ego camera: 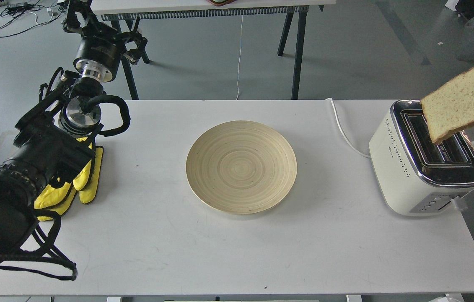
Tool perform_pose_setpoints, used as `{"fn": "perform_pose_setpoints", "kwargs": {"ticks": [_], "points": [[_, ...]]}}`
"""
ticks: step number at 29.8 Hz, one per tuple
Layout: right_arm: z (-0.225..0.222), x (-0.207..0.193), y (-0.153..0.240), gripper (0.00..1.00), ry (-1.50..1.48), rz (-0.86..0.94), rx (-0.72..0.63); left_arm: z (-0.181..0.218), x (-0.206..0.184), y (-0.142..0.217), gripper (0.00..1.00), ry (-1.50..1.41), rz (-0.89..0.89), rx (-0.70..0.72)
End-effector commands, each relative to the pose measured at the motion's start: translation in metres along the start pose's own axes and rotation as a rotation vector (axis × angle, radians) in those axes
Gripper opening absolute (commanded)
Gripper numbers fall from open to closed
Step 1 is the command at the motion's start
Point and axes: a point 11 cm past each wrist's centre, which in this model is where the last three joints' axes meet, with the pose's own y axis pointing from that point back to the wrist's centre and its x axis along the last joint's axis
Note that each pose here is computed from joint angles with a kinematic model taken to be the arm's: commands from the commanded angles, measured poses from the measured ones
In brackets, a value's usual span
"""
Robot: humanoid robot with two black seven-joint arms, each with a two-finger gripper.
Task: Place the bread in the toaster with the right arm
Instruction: 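Lower the bread into the toaster slot and release it with the right gripper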
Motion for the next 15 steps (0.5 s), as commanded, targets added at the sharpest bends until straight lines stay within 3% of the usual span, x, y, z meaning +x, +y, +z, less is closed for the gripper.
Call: {"fn": "perform_pose_setpoints", "kwargs": {"ticks": [1, 9, 11, 14, 15], "points": [[-0.002, -0.013, -0.003, 0.01, 0.001, -0.032, 0.007, 0.0, 0.0, 0.0, 1.0, -0.001, -0.002, 0.001], [0.001, -0.021, -0.001, 0.02, 0.001, -0.055, -0.004, 0.0, 0.0, 0.0, 1.0, -0.001, 0.0, 0.001], [0.004, -0.028, 0.001, 0.07, -0.002, -0.07, -0.012, 0.0, 0.0, 0.0, 1.0, -0.001, 0.0, 0.001], [0.002, -0.031, -0.001, 0.35, -0.007, -0.075, -0.004, 0.0, 0.0, 0.0, 1.0, 0.0, -0.001, 0.0], [0.0, -0.03, -0.003, 0.52, -0.011, -0.072, 0.002, 0.0, 0.0, 0.0, 1.0, -0.001, 0.0, 0.001]]}}
